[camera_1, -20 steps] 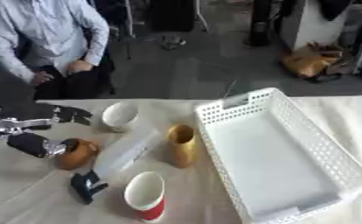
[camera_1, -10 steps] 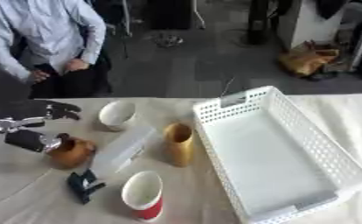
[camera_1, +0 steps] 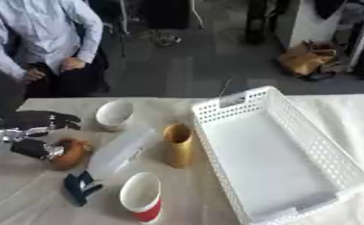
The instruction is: Pick up objects on the table and place them in the box.
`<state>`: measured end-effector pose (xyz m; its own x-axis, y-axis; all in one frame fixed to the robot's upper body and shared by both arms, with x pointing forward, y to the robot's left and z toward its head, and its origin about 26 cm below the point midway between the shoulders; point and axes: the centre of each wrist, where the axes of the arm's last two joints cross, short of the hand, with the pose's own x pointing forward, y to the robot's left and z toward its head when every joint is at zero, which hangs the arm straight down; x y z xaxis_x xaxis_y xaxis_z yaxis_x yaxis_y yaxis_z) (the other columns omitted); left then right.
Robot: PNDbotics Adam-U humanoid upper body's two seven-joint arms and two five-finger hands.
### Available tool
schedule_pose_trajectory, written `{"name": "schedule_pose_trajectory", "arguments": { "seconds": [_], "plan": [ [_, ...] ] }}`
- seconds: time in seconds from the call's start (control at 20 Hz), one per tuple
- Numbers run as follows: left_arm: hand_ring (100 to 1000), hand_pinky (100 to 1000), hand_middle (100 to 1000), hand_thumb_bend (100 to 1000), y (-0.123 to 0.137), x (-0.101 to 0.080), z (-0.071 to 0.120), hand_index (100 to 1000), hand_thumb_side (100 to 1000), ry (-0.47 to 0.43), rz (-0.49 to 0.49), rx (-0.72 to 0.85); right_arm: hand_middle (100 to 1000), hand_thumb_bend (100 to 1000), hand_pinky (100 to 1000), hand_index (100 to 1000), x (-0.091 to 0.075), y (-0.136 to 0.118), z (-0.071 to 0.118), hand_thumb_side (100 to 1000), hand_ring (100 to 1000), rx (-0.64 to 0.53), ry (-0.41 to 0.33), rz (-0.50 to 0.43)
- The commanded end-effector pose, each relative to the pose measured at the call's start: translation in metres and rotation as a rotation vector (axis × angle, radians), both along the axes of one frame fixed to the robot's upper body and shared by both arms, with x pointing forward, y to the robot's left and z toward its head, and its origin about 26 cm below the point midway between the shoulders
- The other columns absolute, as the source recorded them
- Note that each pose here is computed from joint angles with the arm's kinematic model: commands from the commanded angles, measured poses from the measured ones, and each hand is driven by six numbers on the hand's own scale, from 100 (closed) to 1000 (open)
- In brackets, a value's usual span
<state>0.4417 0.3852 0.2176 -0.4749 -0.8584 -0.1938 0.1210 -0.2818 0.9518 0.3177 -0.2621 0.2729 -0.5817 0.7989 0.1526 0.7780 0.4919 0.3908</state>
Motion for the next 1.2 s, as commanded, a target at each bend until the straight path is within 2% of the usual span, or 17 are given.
{"name": "schedule_pose_trajectory", "arguments": {
  "seconds": [0.05, 0.15, 0.35, 0.4, 0.7, 0.8, 1.15, 1.2],
  "plan": [
    [1000, 1000, 1000, 176, 0.004, 0.002, 0.013, 1000, 956, -0.018, 0.01, 0.014, 747, 100, 698, 654, -0.005, 0.0, 0.009, 1000, 781, 0.0, -0.039, 0.007],
    [1000, 1000, 1000, 181, 0.003, 0.004, 0.01, 1000, 1000, -0.009, 0.016, 0.016, 747, 100, 698, 653, -0.004, 0.001, 0.009, 1000, 782, 0.0, -0.04, 0.009],
    [1000, 1000, 1000, 197, 0.004, 0.007, 0.001, 1000, 1000, 0.013, 0.043, 0.014, 744, 100, 698, 652, -0.005, 0.0, 0.009, 1000, 781, 0.004, -0.04, 0.01],
    [1000, 1000, 1000, 225, 0.004, 0.008, -0.001, 1000, 1000, 0.018, 0.049, 0.014, 744, 100, 698, 651, -0.005, 0.0, 0.009, 1000, 781, 0.006, -0.04, 0.012],
    [1000, 1000, 1000, 210, 0.006, 0.01, -0.008, 1000, 1000, 0.014, 0.076, 0.019, 742, 100, 698, 649, -0.005, -0.001, 0.008, 1000, 781, 0.009, -0.041, 0.016],
    [1000, 1000, 1000, 240, 0.007, 0.011, -0.01, 1000, 1000, 0.008, 0.086, 0.024, 742, 100, 698, 649, -0.005, -0.001, 0.008, 1000, 781, 0.01, -0.041, 0.018],
    [1000, 1000, 1000, 226, 0.013, 0.011, -0.016, 1000, 989, -0.013, 0.123, 0.039, 740, 100, 698, 647, -0.005, -0.001, 0.009, 1000, 780, 0.014, -0.042, 0.019],
    [1000, 1000, 1000, 190, 0.014, 0.011, -0.017, 1000, 977, -0.017, 0.128, 0.035, 740, 100, 698, 646, -0.005, -0.001, 0.009, 1000, 781, 0.015, -0.042, 0.02]
  ]
}}
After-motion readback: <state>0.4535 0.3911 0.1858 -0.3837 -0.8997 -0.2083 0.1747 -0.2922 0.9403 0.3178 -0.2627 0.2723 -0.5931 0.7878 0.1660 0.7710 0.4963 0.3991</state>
